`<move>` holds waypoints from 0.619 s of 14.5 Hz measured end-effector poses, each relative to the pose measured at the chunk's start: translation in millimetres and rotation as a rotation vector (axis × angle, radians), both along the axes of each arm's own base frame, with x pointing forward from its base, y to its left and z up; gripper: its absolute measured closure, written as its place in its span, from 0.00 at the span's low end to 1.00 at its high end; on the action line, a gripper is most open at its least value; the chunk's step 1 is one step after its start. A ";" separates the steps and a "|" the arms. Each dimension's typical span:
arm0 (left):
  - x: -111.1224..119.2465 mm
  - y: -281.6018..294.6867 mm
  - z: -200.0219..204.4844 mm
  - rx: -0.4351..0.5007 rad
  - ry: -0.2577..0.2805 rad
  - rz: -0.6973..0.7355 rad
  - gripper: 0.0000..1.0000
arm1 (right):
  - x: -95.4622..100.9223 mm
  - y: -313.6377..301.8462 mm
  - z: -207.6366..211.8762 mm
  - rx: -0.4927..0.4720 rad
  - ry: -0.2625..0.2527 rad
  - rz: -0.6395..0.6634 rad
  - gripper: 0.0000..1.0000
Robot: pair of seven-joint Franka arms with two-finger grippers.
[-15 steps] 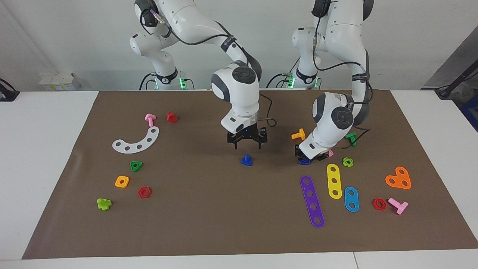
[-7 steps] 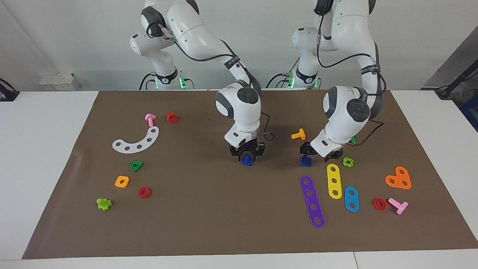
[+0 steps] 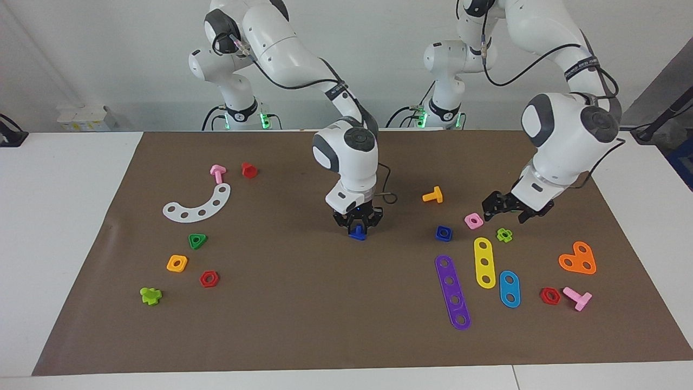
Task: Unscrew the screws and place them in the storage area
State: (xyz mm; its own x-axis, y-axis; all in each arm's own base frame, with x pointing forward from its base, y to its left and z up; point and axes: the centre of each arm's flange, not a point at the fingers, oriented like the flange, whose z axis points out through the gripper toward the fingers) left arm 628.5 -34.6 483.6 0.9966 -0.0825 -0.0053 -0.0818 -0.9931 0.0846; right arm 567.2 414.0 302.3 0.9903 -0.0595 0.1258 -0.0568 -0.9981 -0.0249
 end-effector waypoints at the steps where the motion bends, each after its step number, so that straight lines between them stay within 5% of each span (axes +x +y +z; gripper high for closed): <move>1: -1.1 1.4 14.0 0.000 0.008 0.001 0.00 | 0.8 0.1 1.7 0.002 -0.003 -0.001 0.59; 9: -21.7 10.6 96.3 0.108 0.045 0.007 0.00 | 1.9 0.7 5.6 0.006 -0.010 0.000 0.59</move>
